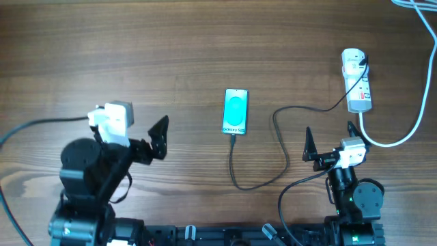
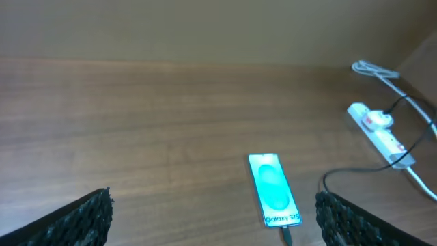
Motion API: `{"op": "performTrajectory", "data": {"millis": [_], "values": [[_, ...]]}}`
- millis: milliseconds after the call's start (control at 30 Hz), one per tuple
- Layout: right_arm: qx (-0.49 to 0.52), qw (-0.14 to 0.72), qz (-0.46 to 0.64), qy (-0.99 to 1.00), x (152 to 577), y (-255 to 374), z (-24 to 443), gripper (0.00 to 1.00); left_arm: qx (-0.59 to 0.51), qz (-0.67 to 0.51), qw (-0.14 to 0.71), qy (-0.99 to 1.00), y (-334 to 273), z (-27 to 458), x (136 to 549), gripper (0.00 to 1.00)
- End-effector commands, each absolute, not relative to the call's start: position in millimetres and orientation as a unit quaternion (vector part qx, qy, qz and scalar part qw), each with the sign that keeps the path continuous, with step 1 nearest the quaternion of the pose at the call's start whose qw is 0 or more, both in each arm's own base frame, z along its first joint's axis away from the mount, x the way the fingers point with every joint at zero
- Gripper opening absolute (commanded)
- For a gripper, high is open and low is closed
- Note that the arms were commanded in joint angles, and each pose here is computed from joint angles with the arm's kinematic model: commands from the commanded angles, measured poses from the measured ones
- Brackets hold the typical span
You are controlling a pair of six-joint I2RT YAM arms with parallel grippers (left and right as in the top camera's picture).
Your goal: Plug charger to phone and switch on socket
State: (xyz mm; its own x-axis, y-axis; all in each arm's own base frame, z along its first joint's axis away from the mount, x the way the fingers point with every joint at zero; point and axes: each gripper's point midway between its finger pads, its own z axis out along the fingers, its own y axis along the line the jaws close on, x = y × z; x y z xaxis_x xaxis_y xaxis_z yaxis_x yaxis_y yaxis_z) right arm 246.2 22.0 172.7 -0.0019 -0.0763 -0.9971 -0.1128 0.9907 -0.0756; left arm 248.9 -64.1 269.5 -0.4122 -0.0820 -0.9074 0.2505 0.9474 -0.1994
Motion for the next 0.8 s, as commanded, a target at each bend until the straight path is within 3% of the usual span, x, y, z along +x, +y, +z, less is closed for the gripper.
{"op": "performTrajectory", "data": {"millis": [0, 200, 767], "values": [[-0.061, 0.708, 0.006, 0.704, 246.0, 18.7, 175.3, 1.0, 0.074, -0.158, 0.573, 0.801, -67.1, 261.6, 236.7, 1.0], [-0.061, 0.708, 0.006, 0.704, 246.0, 18.7, 175.3, 1.0, 0.082, -0.158, 0.645, 0.743, -64.8, 268.5, 218.0, 1.0], [-0.061, 0.708, 0.006, 0.704, 246.0, 18.7, 175.3, 1.0, 0.034, -0.198, 0.688, 0.698, -60.9, 222.9, 222.8, 1.0]]}}
